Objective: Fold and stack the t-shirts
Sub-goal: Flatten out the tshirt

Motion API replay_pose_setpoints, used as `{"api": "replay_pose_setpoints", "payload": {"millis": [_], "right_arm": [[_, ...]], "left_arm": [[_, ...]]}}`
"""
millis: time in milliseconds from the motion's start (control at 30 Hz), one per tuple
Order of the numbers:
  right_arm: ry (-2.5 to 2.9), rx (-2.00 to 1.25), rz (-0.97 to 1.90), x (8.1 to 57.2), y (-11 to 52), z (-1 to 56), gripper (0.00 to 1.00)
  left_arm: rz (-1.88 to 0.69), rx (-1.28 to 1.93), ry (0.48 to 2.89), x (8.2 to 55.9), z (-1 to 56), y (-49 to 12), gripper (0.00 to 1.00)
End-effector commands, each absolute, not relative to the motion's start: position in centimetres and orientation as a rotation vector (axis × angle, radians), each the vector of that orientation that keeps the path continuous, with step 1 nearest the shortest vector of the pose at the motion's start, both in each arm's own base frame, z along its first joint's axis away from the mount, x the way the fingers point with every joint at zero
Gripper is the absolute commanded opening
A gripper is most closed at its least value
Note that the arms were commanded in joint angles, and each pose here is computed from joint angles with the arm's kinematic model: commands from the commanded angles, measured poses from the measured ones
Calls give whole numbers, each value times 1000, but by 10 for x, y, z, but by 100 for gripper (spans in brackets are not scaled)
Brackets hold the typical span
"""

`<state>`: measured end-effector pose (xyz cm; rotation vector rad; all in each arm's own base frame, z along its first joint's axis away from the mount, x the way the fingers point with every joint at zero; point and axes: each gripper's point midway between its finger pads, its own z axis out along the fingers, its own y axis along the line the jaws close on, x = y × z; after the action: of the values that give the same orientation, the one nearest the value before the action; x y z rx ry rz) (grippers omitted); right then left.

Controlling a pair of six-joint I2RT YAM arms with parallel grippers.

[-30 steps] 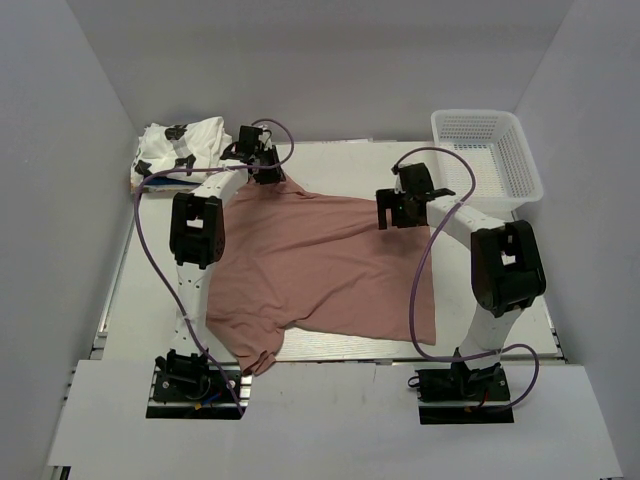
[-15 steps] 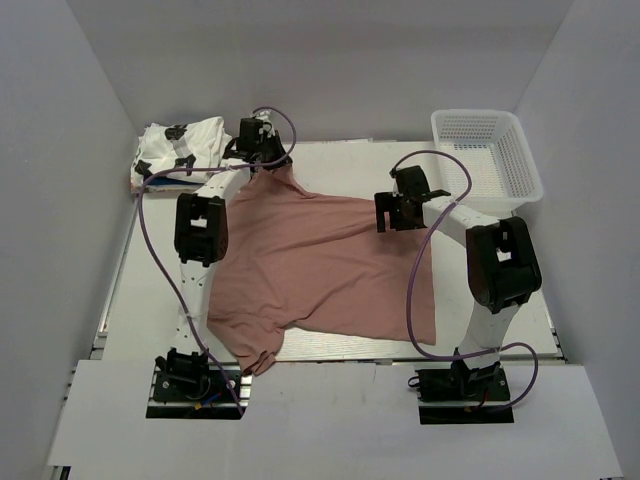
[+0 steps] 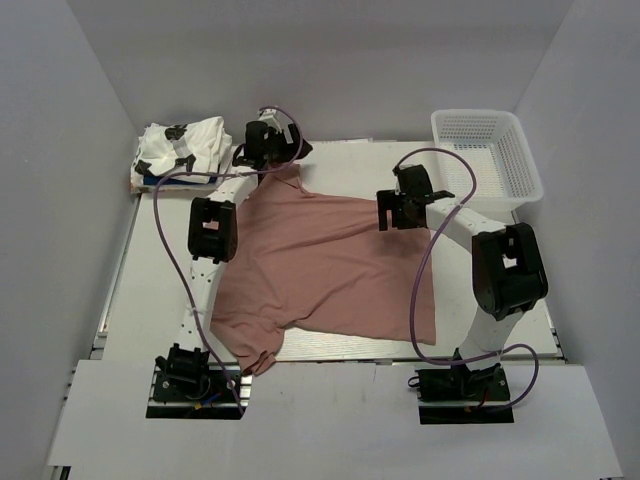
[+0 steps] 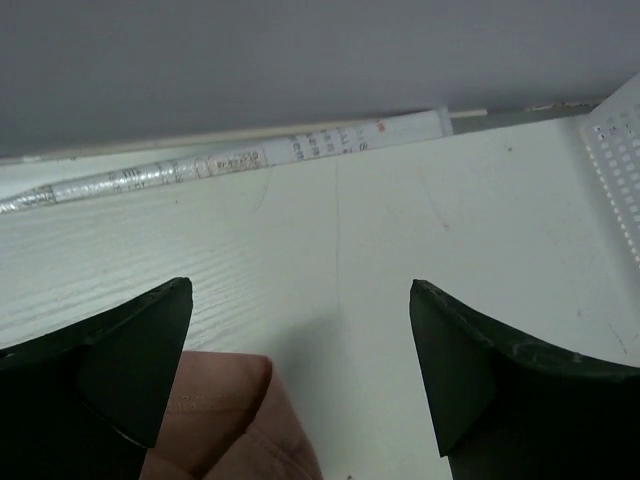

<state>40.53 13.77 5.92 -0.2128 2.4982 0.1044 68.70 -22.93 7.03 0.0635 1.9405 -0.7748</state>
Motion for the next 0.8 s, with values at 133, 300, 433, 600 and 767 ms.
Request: {"api": "replay_pose_setpoints", "payload": {"millis": [133, 300, 433, 600, 767], "right_arm": [[2392, -142, 141, 436, 155, 93, 90], [2426, -123, 127, 458, 161, 80, 90], [2477, -190, 136, 478, 175, 69, 90], [2518, -244, 166, 475, 183, 49, 90], [2555, -272, 192, 468, 189, 35, 90]], "left_arm": [[-607, 127, 1693, 677, 247, -204, 100], [-487, 103, 1852, 637, 242, -179, 100], [-406, 83, 2041, 585, 189, -158, 100], [-408, 111, 2196, 552, 136, -155, 100], [-528, 168, 2269, 548, 93, -174, 100]]}}
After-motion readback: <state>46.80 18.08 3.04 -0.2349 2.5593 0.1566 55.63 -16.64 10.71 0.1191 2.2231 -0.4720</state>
